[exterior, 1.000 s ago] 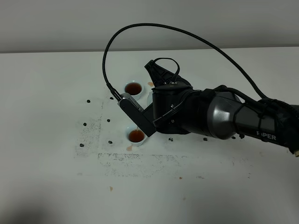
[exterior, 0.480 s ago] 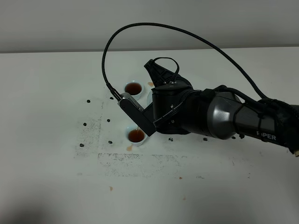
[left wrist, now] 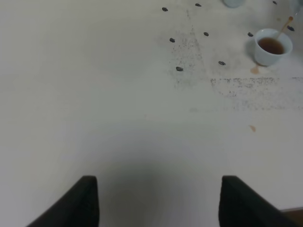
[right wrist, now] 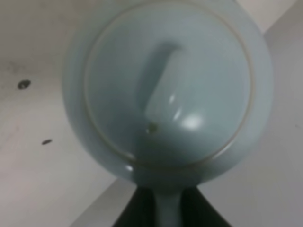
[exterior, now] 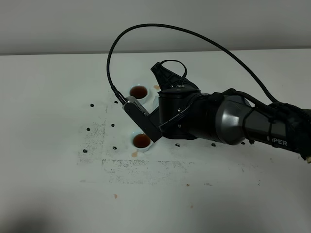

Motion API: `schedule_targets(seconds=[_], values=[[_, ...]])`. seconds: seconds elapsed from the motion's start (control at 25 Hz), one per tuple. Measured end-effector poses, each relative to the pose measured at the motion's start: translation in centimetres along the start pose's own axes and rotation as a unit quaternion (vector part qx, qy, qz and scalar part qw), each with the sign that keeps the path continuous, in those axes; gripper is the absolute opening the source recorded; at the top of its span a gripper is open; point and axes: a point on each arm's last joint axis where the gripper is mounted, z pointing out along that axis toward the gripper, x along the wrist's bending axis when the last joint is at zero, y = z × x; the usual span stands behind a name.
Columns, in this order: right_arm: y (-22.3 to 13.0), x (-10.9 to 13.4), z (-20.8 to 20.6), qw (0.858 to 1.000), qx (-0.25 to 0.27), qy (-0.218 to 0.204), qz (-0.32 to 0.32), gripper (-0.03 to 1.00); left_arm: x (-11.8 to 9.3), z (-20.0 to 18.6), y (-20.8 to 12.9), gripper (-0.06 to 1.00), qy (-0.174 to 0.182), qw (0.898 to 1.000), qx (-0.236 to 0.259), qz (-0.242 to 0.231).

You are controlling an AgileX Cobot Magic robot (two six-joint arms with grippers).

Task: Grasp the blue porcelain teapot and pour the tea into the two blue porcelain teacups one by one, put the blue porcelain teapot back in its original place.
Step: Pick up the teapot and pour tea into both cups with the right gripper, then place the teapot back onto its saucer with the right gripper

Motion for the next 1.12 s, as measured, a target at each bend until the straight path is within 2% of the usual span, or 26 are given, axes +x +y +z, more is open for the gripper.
schedule_targets(seconds=[0.28, 0.56, 0.8, 0.92, 1.0, 1.12], values=[[0.1, 0.2, 0.0, 1.0, -0.007, 0.009, 0.016, 0.08, 0.0, 0.0, 0.0, 0.57, 0.0, 1.0, 0.0, 0.0], [0.7, 0.6, -0.2, 0.996, -0.04, 0.047, 0.069, 0.08, 0.0, 0.0, 0.0, 0.57, 0.0, 1.0, 0.0, 0.0], [-0.4, -0.7, -1.9, 0.989, -0.058, 0.032, 0.13, 0.08, 0.0, 0.0, 0.0, 0.57, 0.0, 1.0, 0.0, 0.0], [-1.8, -1.4, -3.8, 0.979, -0.072, 0.024, 0.191, 0.08, 0.0, 0.0, 0.0, 0.57, 0.0, 1.0, 0.0, 0.0], [-2.6, -1.6, -5.0, 0.964, -0.089, 0.03, 0.247, 0.08, 0.0, 0.0, 0.0, 0.57, 0.0, 1.0, 0.0, 0.0], [-3.7, -1.5, -6.0, 0.926, -0.111, 0.057, 0.357, 0.08, 0.0, 0.0, 0.0, 0.57, 0.0, 1.0, 0.0, 0.0]])
